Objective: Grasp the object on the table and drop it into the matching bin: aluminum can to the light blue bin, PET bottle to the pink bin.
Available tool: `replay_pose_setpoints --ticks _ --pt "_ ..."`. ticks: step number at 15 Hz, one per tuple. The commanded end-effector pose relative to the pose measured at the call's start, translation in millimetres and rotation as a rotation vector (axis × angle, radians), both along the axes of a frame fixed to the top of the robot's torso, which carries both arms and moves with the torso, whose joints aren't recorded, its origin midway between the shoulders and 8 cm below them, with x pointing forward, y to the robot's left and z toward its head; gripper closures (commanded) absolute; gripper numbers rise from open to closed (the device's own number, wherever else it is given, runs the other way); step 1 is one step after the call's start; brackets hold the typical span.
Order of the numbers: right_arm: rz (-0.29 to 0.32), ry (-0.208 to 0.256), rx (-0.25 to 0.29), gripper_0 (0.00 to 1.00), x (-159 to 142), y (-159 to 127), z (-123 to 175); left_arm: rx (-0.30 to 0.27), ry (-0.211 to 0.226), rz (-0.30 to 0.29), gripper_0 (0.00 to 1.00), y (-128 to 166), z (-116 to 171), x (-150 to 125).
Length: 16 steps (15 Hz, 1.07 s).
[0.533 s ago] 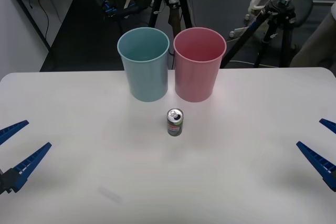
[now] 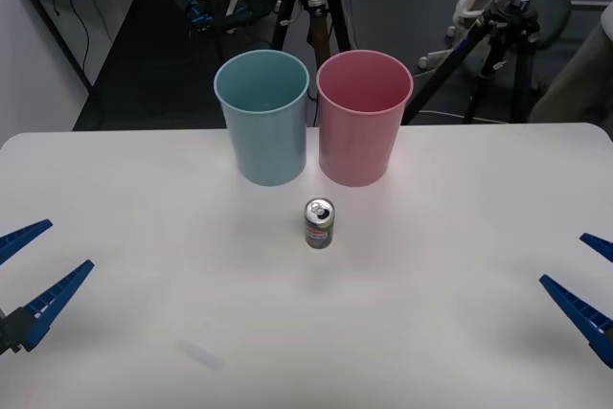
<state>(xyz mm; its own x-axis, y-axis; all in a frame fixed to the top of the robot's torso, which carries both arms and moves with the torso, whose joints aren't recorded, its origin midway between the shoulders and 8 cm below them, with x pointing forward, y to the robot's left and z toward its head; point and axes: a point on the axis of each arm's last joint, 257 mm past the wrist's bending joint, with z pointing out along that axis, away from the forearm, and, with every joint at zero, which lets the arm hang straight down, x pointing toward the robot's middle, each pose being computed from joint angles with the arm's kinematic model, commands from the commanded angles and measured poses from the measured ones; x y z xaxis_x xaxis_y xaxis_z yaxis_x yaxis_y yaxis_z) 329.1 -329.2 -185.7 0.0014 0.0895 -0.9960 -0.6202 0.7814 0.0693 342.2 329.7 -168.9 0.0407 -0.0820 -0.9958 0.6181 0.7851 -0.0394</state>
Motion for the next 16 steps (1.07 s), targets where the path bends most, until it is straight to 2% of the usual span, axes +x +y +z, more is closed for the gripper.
replay_pose_setpoints --ticks 1,5,8,11,16 --pt "0.039 0.0 -0.079 0.0 -18.9 8.4 -18.5 0.0 0.0 0.0 0.0 0.0 0.0 0.0" --pt "0.108 -0.03 -0.132 0.0 -37.1 25.0 -50.0 0.0 0.0 0.0 0.0 0.0 0.0 0.0" --pt "0.132 -0.054 -0.166 0.0 -39.2 39.3 -67.8 0.0 0.0 0.0 0.0 0.0 0.0 0.0" --pt "0.14 -0.05 -0.149 0.0 -34.9 60.2 -78.4 0.0 0.0 0.0 0.0 0.0 0.0 0.0" --pt "0.105 -0.06 -0.135 0.0 -12.3 96.1 -89.1 0.0 0.0 0.0 0.0 0.0 0.0 0.0"
